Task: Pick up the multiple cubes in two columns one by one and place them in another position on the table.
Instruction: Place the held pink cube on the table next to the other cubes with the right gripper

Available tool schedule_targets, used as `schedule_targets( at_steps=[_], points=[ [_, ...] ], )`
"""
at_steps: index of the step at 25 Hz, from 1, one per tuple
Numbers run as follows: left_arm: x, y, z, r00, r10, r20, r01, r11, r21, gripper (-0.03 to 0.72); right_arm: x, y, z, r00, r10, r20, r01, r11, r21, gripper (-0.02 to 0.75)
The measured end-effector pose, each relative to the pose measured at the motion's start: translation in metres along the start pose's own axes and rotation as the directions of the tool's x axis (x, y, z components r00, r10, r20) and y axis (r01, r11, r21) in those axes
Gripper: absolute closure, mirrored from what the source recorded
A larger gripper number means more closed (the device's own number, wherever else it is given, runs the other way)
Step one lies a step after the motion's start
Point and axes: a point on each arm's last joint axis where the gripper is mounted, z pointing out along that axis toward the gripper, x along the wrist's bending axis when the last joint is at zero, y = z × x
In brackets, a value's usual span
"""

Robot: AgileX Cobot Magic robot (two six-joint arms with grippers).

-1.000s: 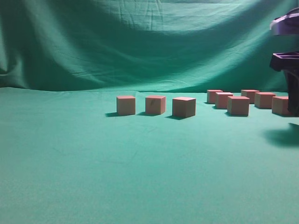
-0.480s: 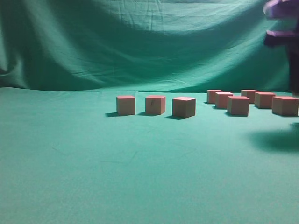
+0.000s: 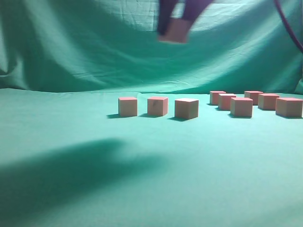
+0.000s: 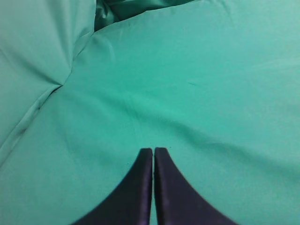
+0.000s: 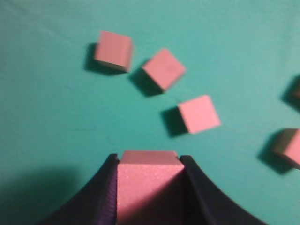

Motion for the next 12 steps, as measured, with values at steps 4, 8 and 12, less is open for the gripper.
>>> schedule_targets(
  at_steps=[4, 8, 12],
  points=[
    [0.000, 0.000, 0.000, 1.000, 0.000, 0.000, 0.000, 1.000, 0.000, 0.688, 0.052, 0.017, 0.025, 0.998, -0.019, -0.060, 0.019, 1.000, 0.012, 0.481],
    [0.000, 0.000, 0.000, 1.000, 0.000, 0.000, 0.000, 1.000, 0.000, 0.688, 0.074, 0.030, 0.058, 0.990, 0.127, -0.066, -0.123, 0.991, 0.055, 0.481],
    [0.000, 0.000, 0.000, 1.000, 0.000, 0.000, 0.000, 1.000, 0.000, 0.688, 0.076, 0.041, 0.088, 0.971, 0.236, -0.047, -0.231, 0.969, 0.088, 0.481]
  ],
)
